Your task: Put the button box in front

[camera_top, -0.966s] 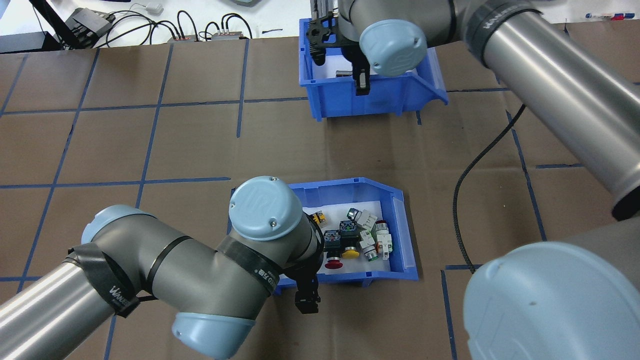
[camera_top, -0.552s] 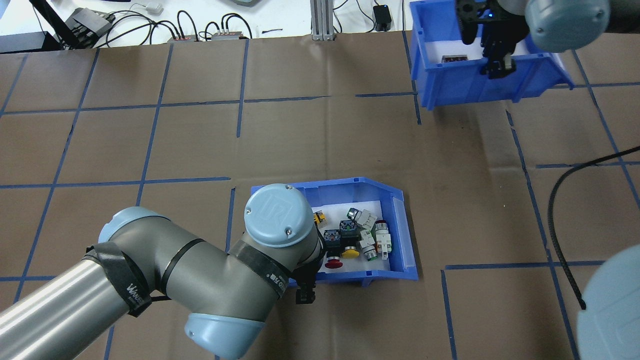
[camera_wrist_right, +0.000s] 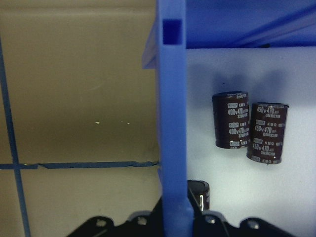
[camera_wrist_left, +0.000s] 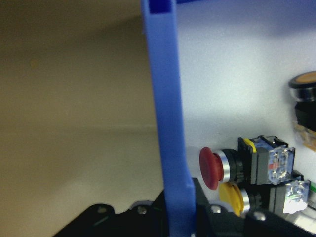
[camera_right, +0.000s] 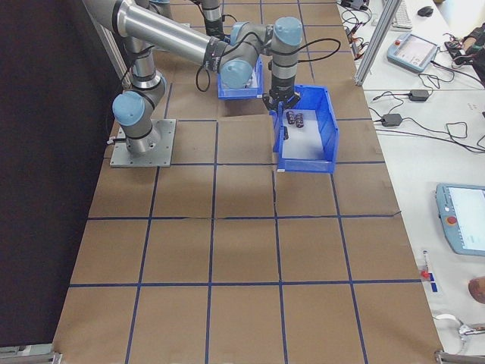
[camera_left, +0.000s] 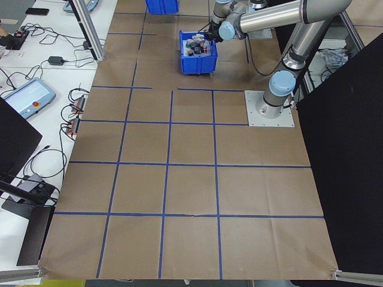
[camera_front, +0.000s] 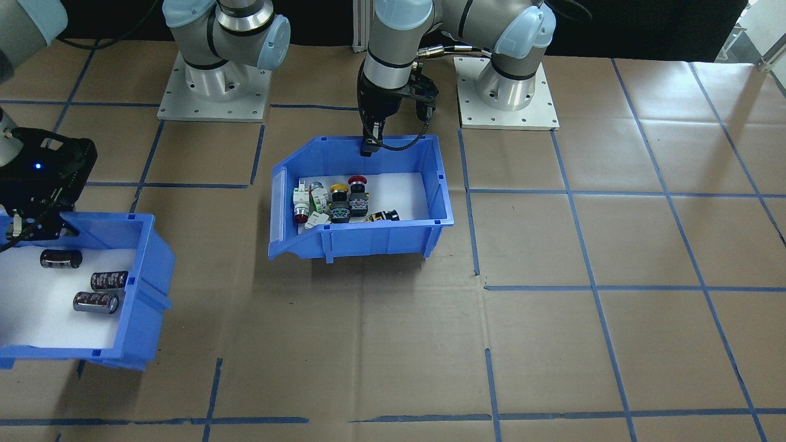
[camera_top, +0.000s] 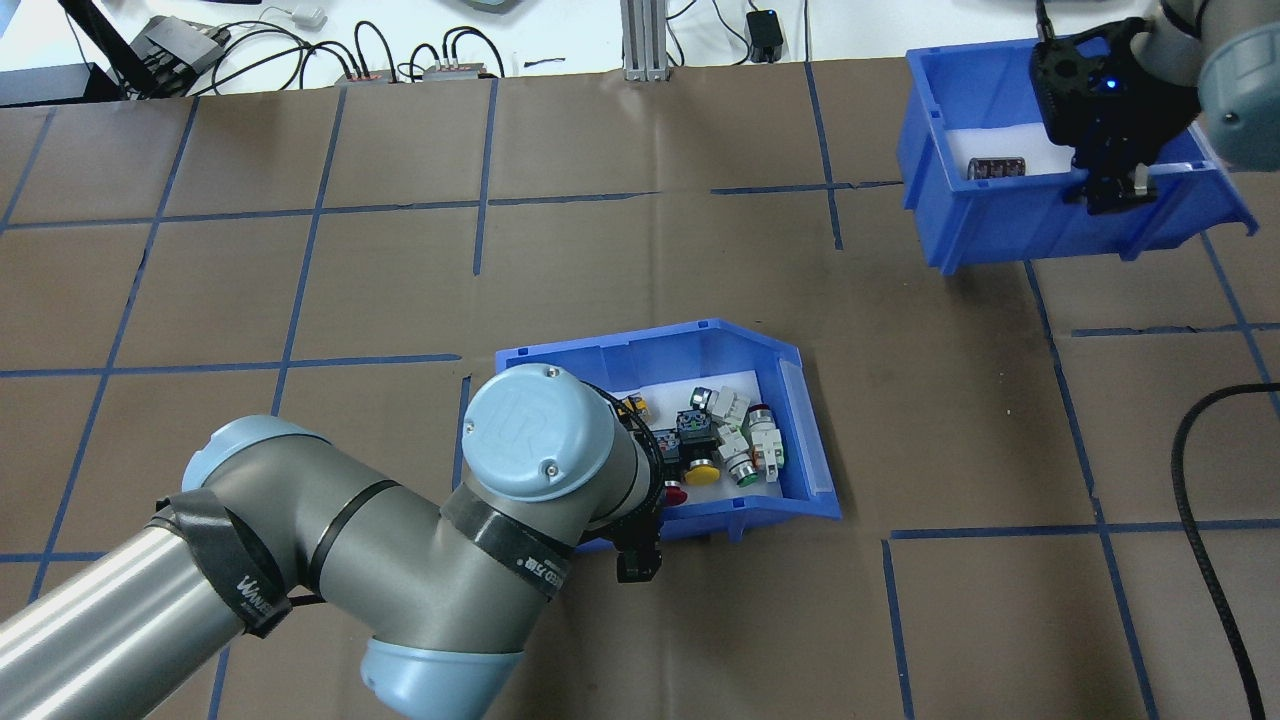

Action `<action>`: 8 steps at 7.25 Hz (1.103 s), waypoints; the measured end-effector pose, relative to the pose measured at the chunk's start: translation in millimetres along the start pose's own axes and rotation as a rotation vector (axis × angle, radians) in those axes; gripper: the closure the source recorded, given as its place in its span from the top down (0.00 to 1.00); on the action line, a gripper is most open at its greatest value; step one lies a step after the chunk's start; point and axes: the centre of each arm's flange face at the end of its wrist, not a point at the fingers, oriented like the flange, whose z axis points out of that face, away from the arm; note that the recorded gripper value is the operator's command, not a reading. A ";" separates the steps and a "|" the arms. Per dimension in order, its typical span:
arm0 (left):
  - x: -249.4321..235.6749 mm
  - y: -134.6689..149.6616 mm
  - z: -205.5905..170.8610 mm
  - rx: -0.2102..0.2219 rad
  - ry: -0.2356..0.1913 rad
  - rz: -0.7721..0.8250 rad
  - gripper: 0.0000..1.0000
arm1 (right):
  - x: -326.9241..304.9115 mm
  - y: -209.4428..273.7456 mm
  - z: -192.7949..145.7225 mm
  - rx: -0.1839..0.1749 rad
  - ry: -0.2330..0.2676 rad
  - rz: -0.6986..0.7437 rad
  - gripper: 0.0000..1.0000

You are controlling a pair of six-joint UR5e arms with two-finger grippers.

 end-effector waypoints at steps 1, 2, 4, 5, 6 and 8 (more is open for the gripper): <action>1.1 -3.3 -8.2 0.013 0.017 0.028 0.00 | -29.9 -3.2 1.1 0.003 -0.003 0.002 0.01; 5.6 -11.6 -16.9 0.031 0.032 0.057 0.00 | -59.7 -10.3 0.0 0.002 0.000 -0.003 0.01; 39.0 -59.3 -39.2 0.066 0.045 0.075 0.00 | -97.3 -22.9 7.7 -0.005 0.024 -0.021 0.01; 60.4 -86.3 -52.9 0.073 0.044 0.075 0.00 | -102.0 -24.6 9.6 -0.008 0.035 -0.024 0.01; 84.7 -107.5 -66.0 0.071 0.043 0.076 0.00 | -102.5 -25.3 10.4 -0.005 0.041 -0.027 0.01; 155.7 -129.0 -78.9 0.069 0.038 0.075 0.00 | -100.5 -26.1 13.1 0.008 0.042 -0.046 0.01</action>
